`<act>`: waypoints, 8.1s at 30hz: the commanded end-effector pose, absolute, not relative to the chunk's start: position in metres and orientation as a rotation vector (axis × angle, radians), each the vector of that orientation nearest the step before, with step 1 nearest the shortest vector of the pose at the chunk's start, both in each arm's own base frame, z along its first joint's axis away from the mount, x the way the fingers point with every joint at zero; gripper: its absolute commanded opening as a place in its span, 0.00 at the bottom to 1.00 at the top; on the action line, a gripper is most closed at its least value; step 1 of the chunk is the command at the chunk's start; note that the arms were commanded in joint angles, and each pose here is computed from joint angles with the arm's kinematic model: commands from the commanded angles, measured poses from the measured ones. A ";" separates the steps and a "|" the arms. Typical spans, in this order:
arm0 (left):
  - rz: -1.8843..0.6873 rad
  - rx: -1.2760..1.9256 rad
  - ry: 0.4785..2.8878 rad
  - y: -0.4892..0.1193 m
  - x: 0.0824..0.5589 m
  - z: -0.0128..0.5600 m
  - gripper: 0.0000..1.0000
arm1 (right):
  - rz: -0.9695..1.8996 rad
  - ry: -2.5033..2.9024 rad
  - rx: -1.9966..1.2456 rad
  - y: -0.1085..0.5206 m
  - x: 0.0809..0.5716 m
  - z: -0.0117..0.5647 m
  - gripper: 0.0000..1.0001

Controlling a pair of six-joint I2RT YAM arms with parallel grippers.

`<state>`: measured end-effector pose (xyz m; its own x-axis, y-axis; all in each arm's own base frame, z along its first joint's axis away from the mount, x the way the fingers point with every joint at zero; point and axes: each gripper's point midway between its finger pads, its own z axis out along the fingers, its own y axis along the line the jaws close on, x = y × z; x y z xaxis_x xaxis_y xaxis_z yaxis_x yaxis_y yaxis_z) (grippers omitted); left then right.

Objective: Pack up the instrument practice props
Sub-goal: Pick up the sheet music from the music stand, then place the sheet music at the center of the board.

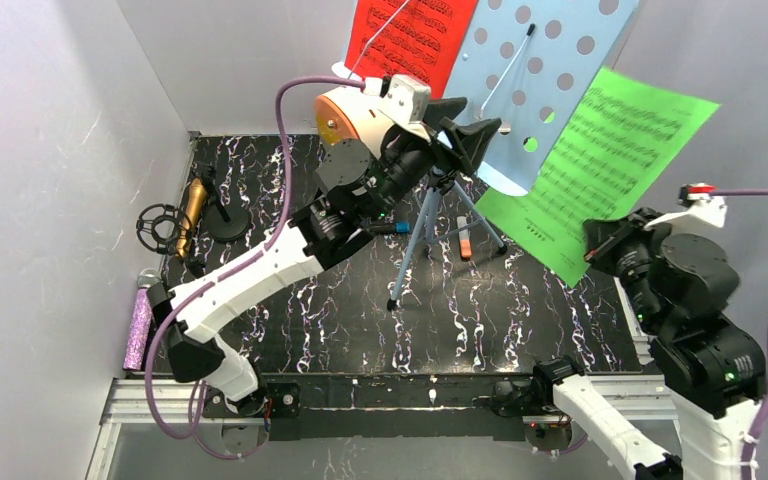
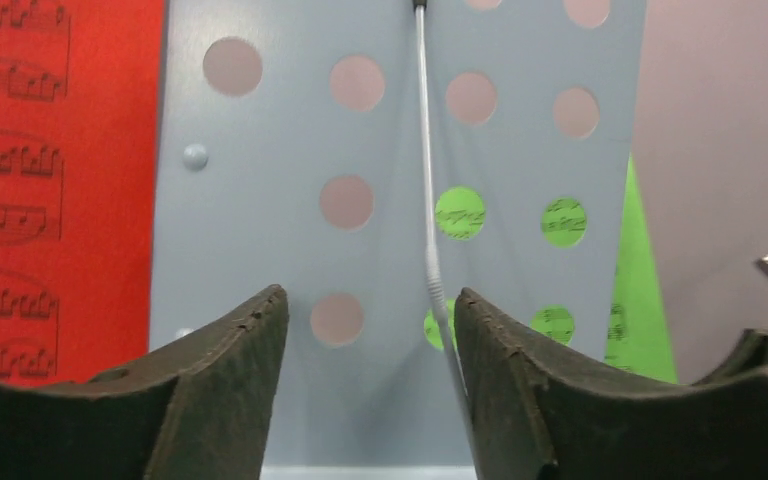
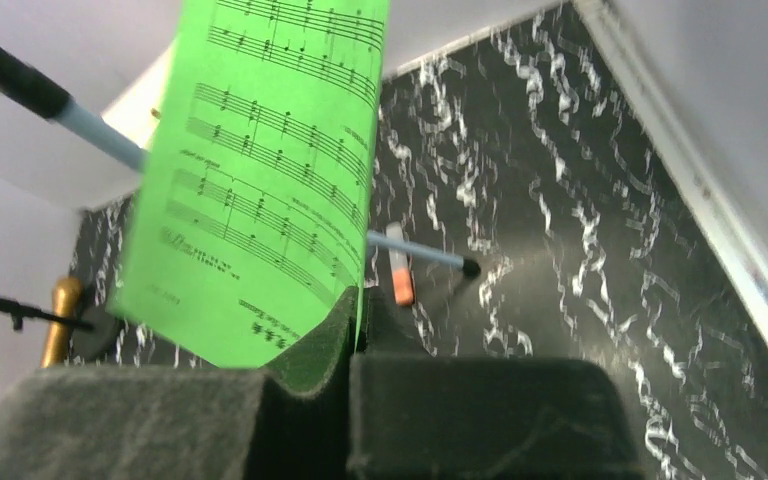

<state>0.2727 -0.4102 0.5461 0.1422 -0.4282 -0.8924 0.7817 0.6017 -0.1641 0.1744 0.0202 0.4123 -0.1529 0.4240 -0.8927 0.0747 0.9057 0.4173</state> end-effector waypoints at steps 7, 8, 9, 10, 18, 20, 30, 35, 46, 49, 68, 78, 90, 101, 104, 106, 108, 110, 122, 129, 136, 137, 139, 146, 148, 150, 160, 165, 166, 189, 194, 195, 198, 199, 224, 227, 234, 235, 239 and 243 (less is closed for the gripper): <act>-0.834 0.428 1.240 -0.335 0.239 0.512 0.76 | 0.516 1.992 0.279 0.077 0.184 0.341 0.01; -0.827 0.436 1.256 -0.328 0.236 0.505 0.77 | 0.527 2.009 0.270 0.081 0.185 0.336 0.01; -0.817 0.441 1.278 -0.322 0.233 0.495 0.78 | 0.536 2.018 0.264 0.083 0.185 0.332 0.01; -0.809 0.447 1.295 -0.317 0.230 0.487 0.80 | 0.540 2.026 0.261 0.084 0.186 0.329 0.01; -0.793 0.586 1.369 -0.309 0.212 0.423 0.83 | 0.606 2.084 0.212 0.102 0.189 0.311 0.01; -0.794 0.656 1.374 -0.312 0.206 0.401 0.84 | 0.605 2.092 0.214 0.102 0.189 0.307 0.01; -0.546 0.547 1.623 -0.267 0.226 0.339 0.86 | 0.488 2.205 0.258 0.097 0.207 0.267 0.01; -0.490 0.576 1.704 -0.255 0.222 0.309 0.87 | 0.437 2.280 0.319 0.094 0.209 0.243 0.01; -0.061 0.409 1.811 -0.177 0.246 0.319 0.98 | 0.226 2.212 0.533 0.064 0.235 0.227 0.01; -0.022 0.414 1.778 -0.170 0.251 0.311 0.98 | 0.215 2.156 0.580 0.061 0.246 0.232 0.01; -0.344 0.547 1.696 -0.175 0.255 0.260 0.98 | 0.315 2.189 0.577 0.077 0.249 0.226 0.01; -0.659 0.872 1.489 -0.252 0.213 0.267 0.94 | 0.584 2.225 0.497 0.110 0.224 0.247 0.01; -0.524 1.134 1.182 -0.326 0.176 0.266 0.95 | 0.806 2.226 0.453 0.136 0.209 0.261 0.01; -0.405 1.258 0.951 -0.389 0.149 0.242 0.94 | 0.889 2.201 0.452 0.142 0.200 0.262 0.01; -0.355 1.232 0.915 -0.403 0.145 0.240 0.92 | 0.902 2.191 0.446 0.143 0.199 0.263 0.01; -0.332 1.202 0.919 -0.409 0.148 0.239 0.88 | 0.904 2.188 0.447 0.143 0.198 0.263 0.01; -0.311 1.170 0.922 -0.413 0.152 0.239 0.83 | 0.906 2.194 0.445 0.143 0.197 0.262 0.01; -0.291 1.125 0.920 -0.415 0.156 0.241 0.78 | 0.904 2.201 0.450 0.142 0.195 0.260 0.01; -0.222 1.098 0.898 -0.428 0.165 0.231 0.59 | 0.910 2.199 0.460 0.142 0.193 0.260 0.01; -0.195 1.101 0.889 -0.437 0.168 0.223 0.45 | 0.904 2.200 0.465 0.141 0.192 0.260 0.01; -0.183 1.087 0.892 -0.433 0.170 0.227 0.23 | 0.880 2.198 0.477 0.137 0.192 0.256 0.01; -0.183 1.085 0.892 -0.432 0.171 0.228 0.20 | 0.882 2.198 0.476 0.137 0.192 0.255 0.01; -0.189 1.080 0.895 -0.431 0.169 0.229 0.16 | 0.882 2.199 0.476 0.137 0.192 0.255 0.02; -0.208 1.040 0.897 -0.417 0.168 0.244 0.02 | 0.869 2.195 0.480 0.135 0.193 0.254 0.10; -0.219 1.026 0.903 -0.411 0.167 0.250 0.00 | 0.861 2.192 0.476 0.134 0.193 0.255 0.23; -0.226 1.024 0.923 -0.406 0.167 0.255 0.00 | 0.865 2.181 0.454 0.135 0.193 0.258 0.38; -0.161 1.176 1.124 -0.373 0.169 0.273 0.00 | 0.800 2.140 0.281 0.130 0.194 0.287 0.87; -0.065 1.257 1.220 -0.341 0.174 0.282 0.00 | 0.732 2.144 0.207 0.125 0.195 0.295 0.96; -0.045 1.268 1.236 -0.333 0.175 0.285 0.00 | 0.727 2.142 0.200 0.124 0.196 0.296 0.97; 0.351 1.159 1.584 -0.165 0.255 0.284 0.00 | 0.665 2.168 0.177 0.126 0.216 0.275 0.99; 0.440 1.075 1.658 -0.145 0.298 0.266 0.00 | 0.675 2.182 0.148 0.129 0.214 0.270 0.99; 0.452 1.059 1.664 -0.141 0.308 0.268 0.00 | 0.675 2.184 0.144 0.129 0.214 0.269 0.99; 0.482 1.036 1.680 -0.129 0.344 0.274 0.00 | 0.695 2.183 0.122 0.133 0.214 0.268 0.99; 0.513 1.029 1.679 -0.121 0.358 0.279 0.00 | 0.701 2.184 0.115 0.134 0.214 0.267 0.99; 0.464 1.258 1.632 -0.094 0.321 0.207 0.00 | 0.635 2.152 0.110 0.121 0.209 0.260 0.99; 0.422 1.267 1.662 -0.093 0.311 0.177 0.00 | 0.635 2.148 0.105 0.121 0.210 0.260 0.99; 0.362 1.338 1.659 -0.100 0.301 0.128 0.00 | 0.620 2.155 0.107 0.119 0.210 0.253 0.99; 0.359 1.352 1.651 -0.101 0.300 0.122 0.00 | 0.621 2.157 0.107 0.119 0.209 0.252 0.99; 0.362 1.371 1.644 -0.102 0.302 0.103 0.00 | 0.616 2.155 0.110 0.118 0.209 0.250 0.99; 0.425 1.414 1.684 -0.096 0.310 0.081 0.00 | 0.625 2.159 0.105 0.120 0.209 0.246 0.99</act>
<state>0.2967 -0.0947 0.0862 0.0115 0.9073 -0.4202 0.6483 0.3132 0.6940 0.2032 0.1194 0.2388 -0.6608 0.2854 -0.6942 -0.1171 0.8744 0.4709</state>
